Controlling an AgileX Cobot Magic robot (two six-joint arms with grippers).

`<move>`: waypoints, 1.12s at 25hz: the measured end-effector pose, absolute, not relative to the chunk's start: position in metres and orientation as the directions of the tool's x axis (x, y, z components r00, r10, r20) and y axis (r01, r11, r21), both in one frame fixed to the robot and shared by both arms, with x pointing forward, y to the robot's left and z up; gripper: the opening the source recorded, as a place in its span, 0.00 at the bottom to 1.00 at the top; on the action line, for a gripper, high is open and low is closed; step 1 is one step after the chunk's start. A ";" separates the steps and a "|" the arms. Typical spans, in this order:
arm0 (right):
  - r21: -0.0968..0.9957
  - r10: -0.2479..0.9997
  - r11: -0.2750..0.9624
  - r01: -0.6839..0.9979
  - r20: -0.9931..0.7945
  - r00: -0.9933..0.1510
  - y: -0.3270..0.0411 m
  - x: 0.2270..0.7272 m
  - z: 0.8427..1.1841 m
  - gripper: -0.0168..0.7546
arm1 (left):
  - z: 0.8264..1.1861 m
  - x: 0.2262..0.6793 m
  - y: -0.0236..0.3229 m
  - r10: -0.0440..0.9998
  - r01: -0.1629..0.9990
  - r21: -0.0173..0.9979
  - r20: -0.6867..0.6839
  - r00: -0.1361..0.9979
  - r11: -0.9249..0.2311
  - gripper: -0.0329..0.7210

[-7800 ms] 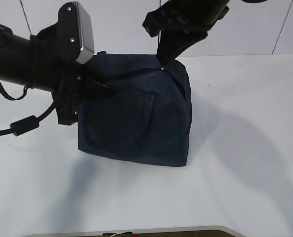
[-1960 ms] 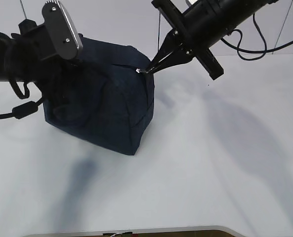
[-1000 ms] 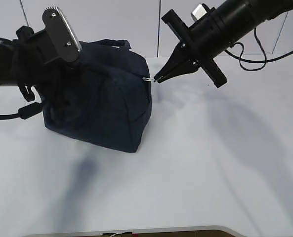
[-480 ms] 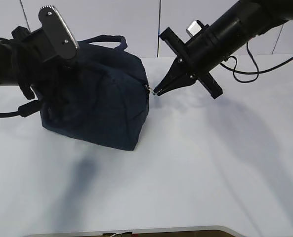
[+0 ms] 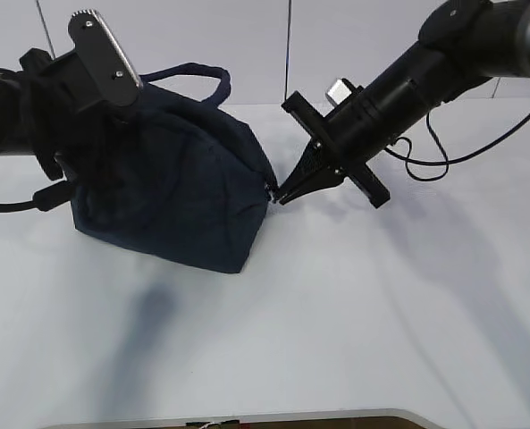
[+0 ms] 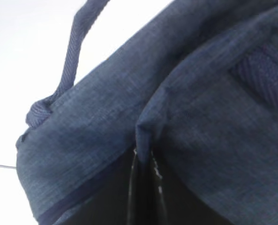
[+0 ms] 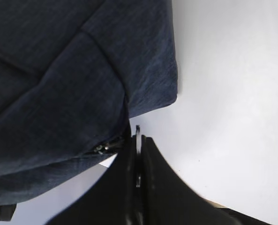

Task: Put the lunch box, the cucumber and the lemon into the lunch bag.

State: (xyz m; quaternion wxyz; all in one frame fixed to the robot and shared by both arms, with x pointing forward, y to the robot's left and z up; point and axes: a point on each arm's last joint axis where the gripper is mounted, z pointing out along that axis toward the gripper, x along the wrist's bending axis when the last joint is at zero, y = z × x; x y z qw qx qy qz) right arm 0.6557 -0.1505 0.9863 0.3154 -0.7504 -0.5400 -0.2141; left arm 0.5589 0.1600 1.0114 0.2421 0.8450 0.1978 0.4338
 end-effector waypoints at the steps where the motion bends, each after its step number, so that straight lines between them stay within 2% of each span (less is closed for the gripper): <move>1: -0.247 0.674 -0.215 0.945 0.662 0.327 -0.150 0.656 0.983 0.03 | 1.011 0.559 0.160 0.544 0.124 0.581 0.637 0.545 -0.804 0.03; 10: -0.258 0.654 -0.191 0.947 0.687 0.318 -0.147 0.660 0.973 0.03 | 1.011 0.559 0.161 0.547 0.127 0.582 0.636 0.544 -0.803 0.03; 20: -0.168 0.670 -0.190 0.967 0.698 0.253 -0.150 0.655 1.008 0.03 | 1.012 0.560 0.163 0.553 0.136 0.580 0.641 0.532 -0.803 0.03; 28: -0.118 0.721 -0.188 0.975 0.658 0.219 -0.160 0.659 1.010 0.03 | 1.011 0.560 0.163 0.571 0.150 0.595 0.623 0.534 -0.790 0.03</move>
